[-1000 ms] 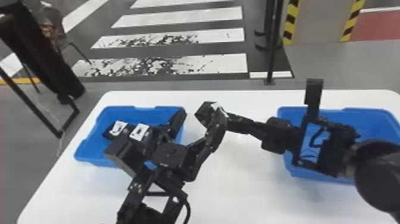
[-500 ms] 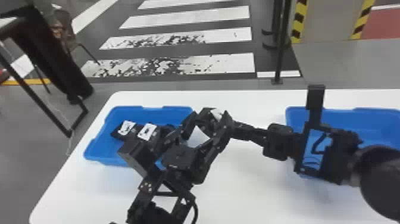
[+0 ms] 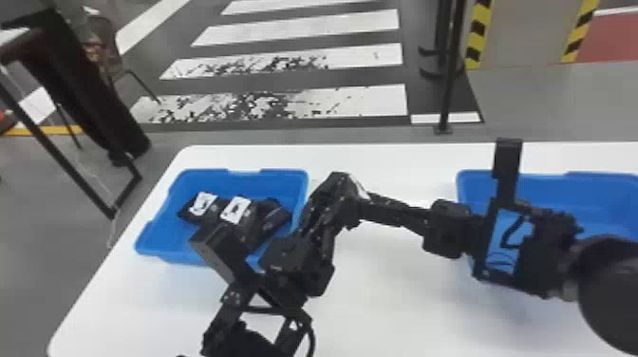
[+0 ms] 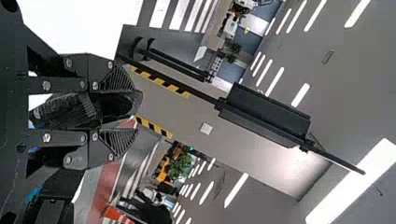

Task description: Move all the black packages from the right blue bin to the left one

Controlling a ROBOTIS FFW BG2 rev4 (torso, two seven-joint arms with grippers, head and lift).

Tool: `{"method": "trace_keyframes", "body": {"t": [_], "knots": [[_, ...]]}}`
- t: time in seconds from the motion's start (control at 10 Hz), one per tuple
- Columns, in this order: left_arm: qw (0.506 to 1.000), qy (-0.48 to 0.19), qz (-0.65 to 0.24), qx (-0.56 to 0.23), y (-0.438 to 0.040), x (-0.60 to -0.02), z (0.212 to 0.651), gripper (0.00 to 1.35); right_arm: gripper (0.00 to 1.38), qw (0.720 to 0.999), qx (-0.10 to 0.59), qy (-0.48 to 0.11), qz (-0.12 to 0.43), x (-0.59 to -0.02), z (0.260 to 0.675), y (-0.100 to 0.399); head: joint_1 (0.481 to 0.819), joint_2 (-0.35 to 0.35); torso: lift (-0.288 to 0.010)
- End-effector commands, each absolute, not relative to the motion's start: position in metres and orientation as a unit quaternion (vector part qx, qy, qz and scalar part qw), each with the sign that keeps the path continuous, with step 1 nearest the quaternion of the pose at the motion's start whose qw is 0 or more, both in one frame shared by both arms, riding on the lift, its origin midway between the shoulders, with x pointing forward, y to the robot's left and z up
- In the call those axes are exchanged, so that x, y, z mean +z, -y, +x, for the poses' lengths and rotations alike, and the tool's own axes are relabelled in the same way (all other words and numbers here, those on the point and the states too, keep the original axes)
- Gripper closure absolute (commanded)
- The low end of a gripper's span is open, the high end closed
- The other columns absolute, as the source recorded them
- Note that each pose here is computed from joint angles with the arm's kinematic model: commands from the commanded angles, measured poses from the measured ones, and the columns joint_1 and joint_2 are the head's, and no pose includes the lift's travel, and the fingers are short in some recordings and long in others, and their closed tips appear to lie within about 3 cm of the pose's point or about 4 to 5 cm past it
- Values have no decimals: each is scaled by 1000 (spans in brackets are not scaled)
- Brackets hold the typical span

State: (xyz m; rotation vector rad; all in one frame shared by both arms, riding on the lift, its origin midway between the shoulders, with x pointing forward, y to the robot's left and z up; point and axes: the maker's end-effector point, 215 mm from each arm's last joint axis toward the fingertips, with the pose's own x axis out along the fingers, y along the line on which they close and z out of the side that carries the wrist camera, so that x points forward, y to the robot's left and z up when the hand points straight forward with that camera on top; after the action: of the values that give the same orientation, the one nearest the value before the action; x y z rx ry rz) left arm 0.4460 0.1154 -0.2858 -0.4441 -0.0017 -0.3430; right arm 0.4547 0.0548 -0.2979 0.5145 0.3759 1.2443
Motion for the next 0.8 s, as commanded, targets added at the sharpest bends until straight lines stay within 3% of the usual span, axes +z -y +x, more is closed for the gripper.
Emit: {"method": "trace_keyframes", "body": {"t": [0.0,0.2,0.3,0.4,0.5,0.6,0.7], "knots": [[961,11,-225,-160,-124,-282,446,1205,1177,765,572,-175,238,-300,454,-55,695,209,-176],[961,17,-226,-157,-126,-278,446,1205,1177,766,572,-174,236,-299,455,-55,695,218,-176],[962,21,-226,-152,-130,-277,447,1205,1076,766,570,-178,240,-303,456,-53,695,221,-176],[967,26,-216,-134,-149,-276,453,1205,763,762,566,-186,255,-310,454,-51,695,222,-176],[974,30,-198,-106,-177,-282,461,1205,308,759,562,-183,272,-313,453,-47,695,231,-176],[982,43,-168,-72,-210,-284,472,1205,50,758,560,-182,281,-313,454,-43,695,254,-176],[992,54,-114,-24,-255,-291,490,1205,98,757,560,-177,286,-310,455,-43,695,267,-176]]}}
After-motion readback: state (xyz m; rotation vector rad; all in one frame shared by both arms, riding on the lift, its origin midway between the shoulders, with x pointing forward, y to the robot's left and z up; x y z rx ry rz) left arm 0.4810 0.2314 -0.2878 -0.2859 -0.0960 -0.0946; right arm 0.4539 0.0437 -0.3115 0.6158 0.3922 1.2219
